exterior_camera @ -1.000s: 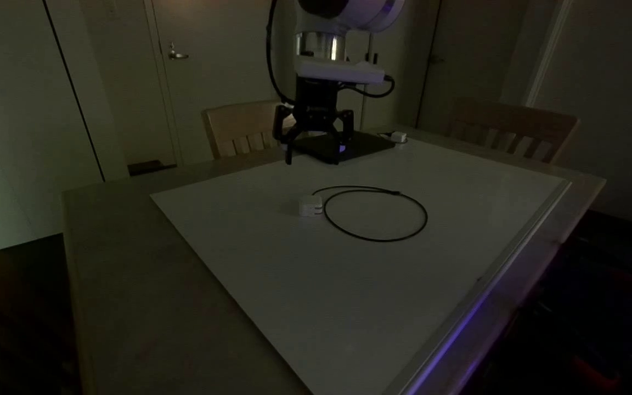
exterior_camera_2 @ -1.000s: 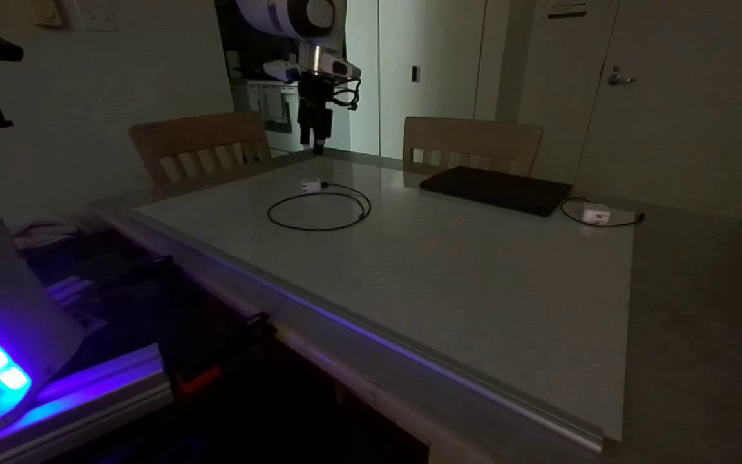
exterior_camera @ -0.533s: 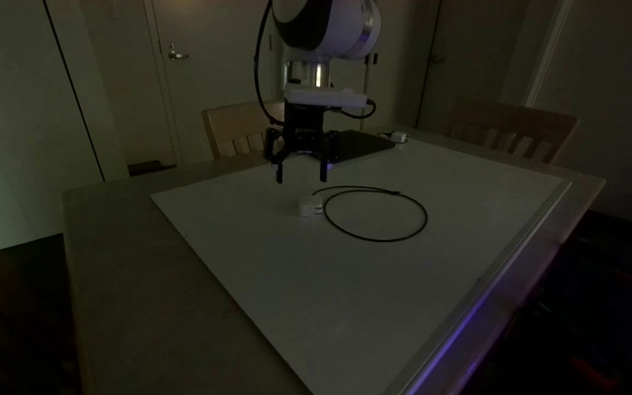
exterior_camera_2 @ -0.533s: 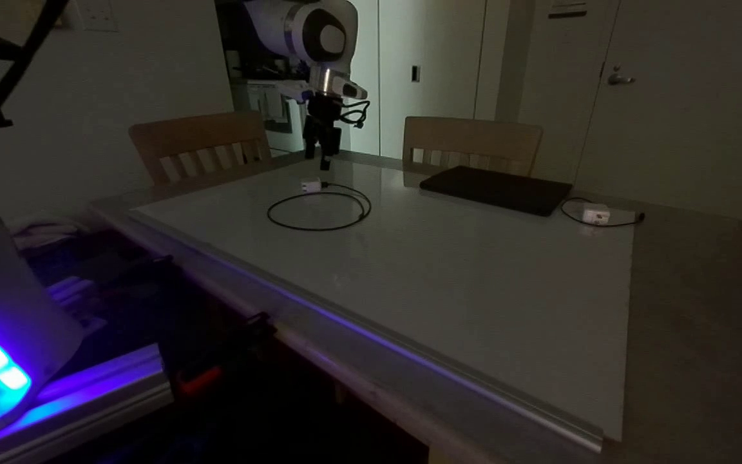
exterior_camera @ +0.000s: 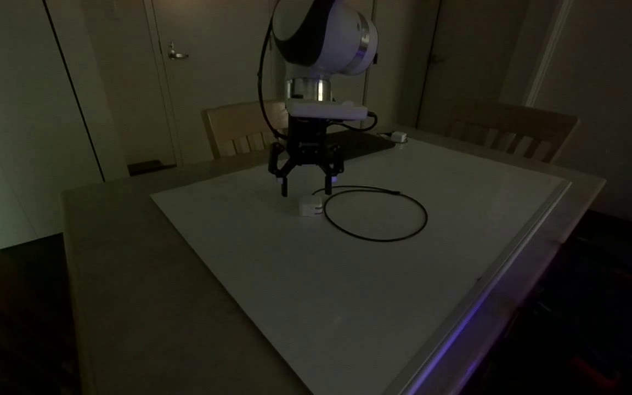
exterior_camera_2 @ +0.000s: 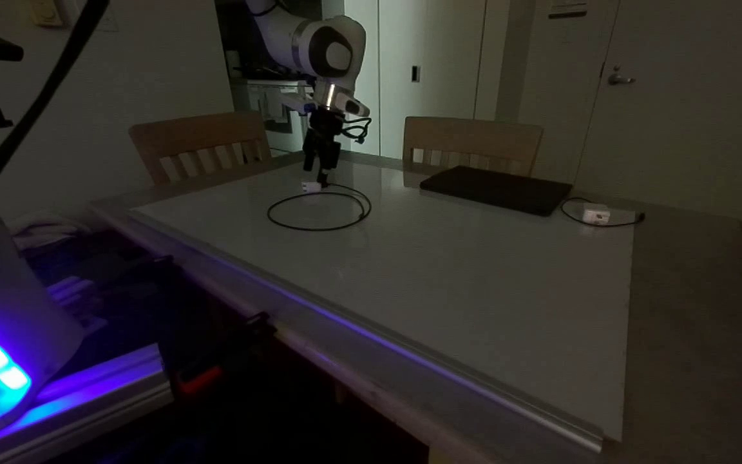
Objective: Unwrap the cable
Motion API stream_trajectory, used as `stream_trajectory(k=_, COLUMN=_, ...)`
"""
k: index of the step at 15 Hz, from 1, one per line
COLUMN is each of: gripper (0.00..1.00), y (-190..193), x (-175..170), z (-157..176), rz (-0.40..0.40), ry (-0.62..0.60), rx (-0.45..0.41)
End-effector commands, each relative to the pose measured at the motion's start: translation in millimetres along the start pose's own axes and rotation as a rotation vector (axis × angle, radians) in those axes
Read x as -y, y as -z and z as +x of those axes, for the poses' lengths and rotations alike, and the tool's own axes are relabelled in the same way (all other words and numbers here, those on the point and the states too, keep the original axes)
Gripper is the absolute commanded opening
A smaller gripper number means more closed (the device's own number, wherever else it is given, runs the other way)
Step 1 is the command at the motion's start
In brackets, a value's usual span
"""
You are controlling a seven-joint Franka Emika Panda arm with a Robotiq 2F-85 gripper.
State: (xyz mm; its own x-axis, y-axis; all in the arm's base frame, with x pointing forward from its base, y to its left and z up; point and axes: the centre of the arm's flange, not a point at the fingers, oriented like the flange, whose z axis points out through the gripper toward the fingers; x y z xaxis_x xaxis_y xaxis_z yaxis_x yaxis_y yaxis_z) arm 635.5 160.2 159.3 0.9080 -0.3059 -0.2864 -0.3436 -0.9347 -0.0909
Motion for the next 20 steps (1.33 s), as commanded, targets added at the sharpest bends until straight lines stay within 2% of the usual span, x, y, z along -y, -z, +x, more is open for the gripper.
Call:
stream_trajectory(k=1, gripper=1.00, y=-1.1, x=-3.0, z=13.9, rz=0.037, ry=0.001, rx=0.040)
stream_trajectory(k=9, gripper=1.00, y=0.6, x=-9.8, z=20.1, rz=0.058, ry=-0.016, rx=0.048)
stream_trajectory(k=14, gripper=1.00, y=-10.4, x=-6.5, z=19.8, rz=0.095, ry=-0.044, rx=0.112)
stream_trajectory(k=20, gripper=1.00, y=-20.6, x=-11.7, z=18.9, rz=0.110, ry=-0.075, rx=0.128)
